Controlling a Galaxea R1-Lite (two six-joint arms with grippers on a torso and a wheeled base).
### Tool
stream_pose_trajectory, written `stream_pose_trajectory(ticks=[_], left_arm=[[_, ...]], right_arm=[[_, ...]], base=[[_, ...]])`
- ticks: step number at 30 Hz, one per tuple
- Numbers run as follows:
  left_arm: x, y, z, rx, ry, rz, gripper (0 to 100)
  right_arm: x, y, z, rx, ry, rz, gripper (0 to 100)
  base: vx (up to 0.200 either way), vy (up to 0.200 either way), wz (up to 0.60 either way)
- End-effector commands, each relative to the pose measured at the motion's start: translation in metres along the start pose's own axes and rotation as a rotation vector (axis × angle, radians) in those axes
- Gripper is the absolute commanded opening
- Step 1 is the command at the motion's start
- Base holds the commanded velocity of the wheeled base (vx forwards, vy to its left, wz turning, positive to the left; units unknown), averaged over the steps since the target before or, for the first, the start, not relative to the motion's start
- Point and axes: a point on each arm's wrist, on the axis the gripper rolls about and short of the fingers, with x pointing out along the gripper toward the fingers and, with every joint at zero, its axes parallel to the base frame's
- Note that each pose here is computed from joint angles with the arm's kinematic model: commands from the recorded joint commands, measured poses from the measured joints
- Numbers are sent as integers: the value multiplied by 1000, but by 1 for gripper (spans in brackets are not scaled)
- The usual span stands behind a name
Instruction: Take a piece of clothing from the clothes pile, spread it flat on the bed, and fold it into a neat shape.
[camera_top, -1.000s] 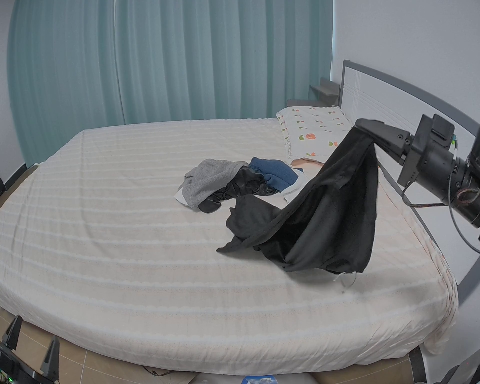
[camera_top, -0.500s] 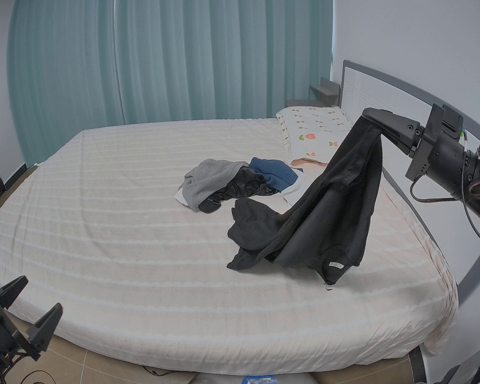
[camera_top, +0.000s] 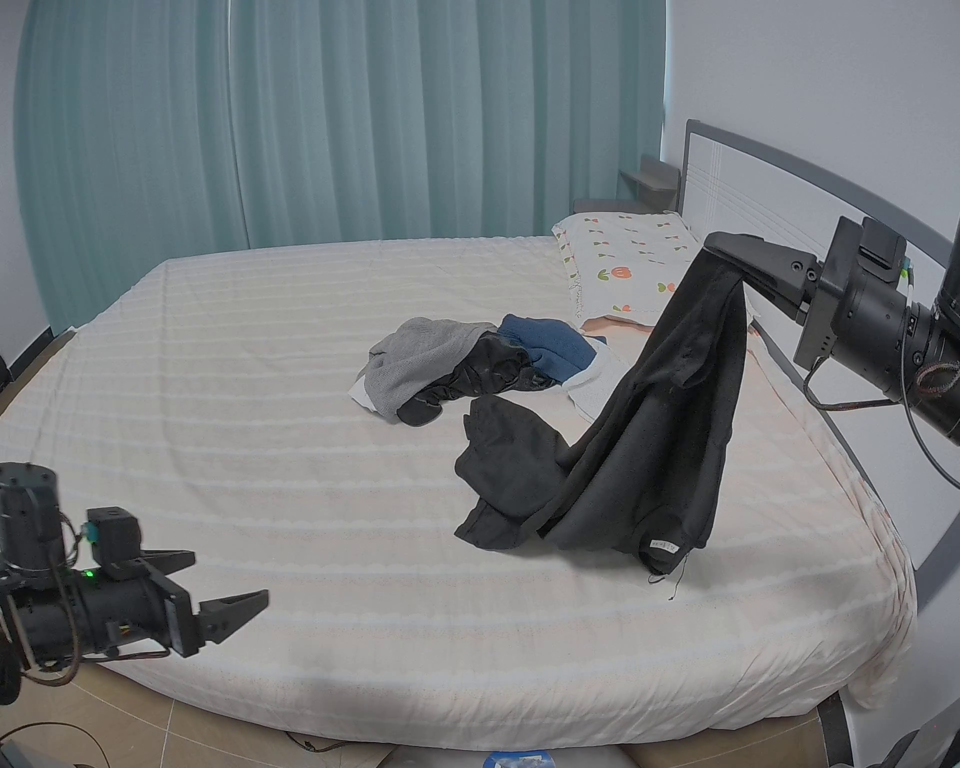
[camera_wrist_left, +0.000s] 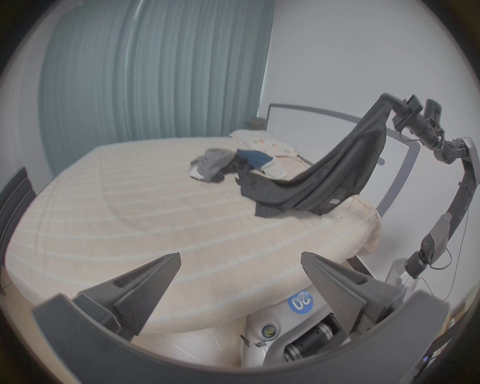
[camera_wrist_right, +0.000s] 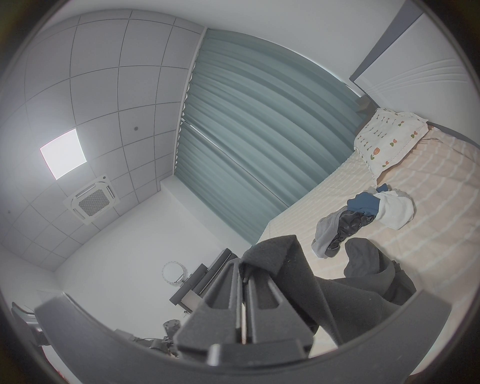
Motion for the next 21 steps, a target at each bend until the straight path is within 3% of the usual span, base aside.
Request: stream_pose_trajectory(ticks=[1,8,10,12,21], left_arm=[[102,-31,0,-23,188,-101,100],[166,-62,-6,16,129,-123,100],[169,-63,-6,17,124,-120,100],[203,-69,-12,30,68,-64,100],[242,-75,-13,28,43,-64,100]], right_arm=[[7,-8,-2,-16,35,-49,0],[8,-3,6,-26,14,-41,0],[8,-3,6,-26,14,-41,0],[10,8,21,-46,-38,-9,0],[11,17,30,-44,-41,-19,0]], base=[[0,0,0],[0,0,0],[0,0,0],[0,0,0],[0,0,0]])
